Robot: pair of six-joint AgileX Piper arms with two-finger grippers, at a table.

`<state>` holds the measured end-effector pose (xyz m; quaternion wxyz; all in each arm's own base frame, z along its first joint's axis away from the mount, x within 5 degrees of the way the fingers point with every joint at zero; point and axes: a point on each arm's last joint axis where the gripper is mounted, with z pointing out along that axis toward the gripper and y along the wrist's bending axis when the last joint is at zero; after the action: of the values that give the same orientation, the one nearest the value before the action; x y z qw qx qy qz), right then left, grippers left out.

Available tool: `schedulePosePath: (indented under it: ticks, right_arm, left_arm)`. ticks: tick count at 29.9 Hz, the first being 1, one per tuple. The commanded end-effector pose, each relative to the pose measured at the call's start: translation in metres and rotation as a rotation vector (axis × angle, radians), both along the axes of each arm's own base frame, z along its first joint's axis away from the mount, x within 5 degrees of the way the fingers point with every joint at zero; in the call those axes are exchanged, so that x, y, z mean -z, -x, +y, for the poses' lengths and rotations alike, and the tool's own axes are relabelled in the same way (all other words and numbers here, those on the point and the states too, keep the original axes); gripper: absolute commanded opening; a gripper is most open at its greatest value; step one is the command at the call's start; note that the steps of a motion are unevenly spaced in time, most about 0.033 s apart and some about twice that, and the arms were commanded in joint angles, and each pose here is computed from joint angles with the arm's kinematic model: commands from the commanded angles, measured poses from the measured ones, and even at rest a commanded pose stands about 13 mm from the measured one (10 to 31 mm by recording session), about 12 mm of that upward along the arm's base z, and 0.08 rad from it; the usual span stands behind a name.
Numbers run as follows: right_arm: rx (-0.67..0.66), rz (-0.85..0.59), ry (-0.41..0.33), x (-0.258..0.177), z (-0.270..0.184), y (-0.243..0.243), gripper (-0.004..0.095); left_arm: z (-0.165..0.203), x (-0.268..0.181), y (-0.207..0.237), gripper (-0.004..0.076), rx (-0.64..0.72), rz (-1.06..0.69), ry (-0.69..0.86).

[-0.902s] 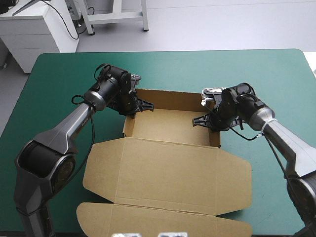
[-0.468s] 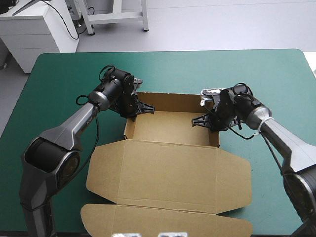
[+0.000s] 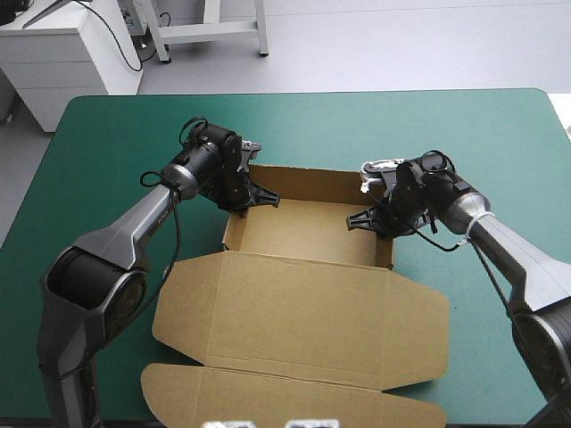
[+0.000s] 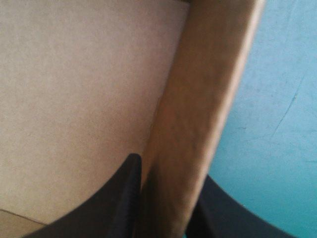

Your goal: Fold the box

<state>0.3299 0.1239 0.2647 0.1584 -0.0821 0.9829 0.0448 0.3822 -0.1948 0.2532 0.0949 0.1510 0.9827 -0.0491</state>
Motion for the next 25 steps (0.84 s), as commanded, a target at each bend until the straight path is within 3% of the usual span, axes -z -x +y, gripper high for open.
schedulePosePath:
  ticks: [1,5,9,11,18,25]
  right_arm:
    - [-0.025,-0.117,0.006,-0.026,-0.004,-0.001,0.0421]
    - [-0.003,-0.114,0.047,-0.026,-0.008,-0.001,0.0527]
    - [0.025,-0.114,0.036,-0.031,-0.008,-0.002,0.0541]
    - [0.029,-0.120,0.016,-0.035,-0.006,-0.003,0.0541]
    - [0.036,-0.149,-0.003,-0.062,-0.005,-0.006,0.0541]
    - [0.043,-0.176,-0.003,-0.092,-0.006,-0.006,0.0541]
  left_arm:
    - [0.000,-0.024,0.010,0.0100,0.119,-0.008,-0.003]
    - [-0.001,-0.031,0.009,0.0269,0.165,-0.027,-0.002]
    - [-0.002,-0.043,0.007,0.0478,0.164,-0.065,0.014]
    - [-0.003,-0.049,0.005,0.0536,0.164,-0.086,0.020]
    - [-0.001,-0.077,0.004,0.0548,0.175,-0.179,0.035]
    - [0.016,-0.110,0.012,0.0547,0.166,-0.307,-0.061]
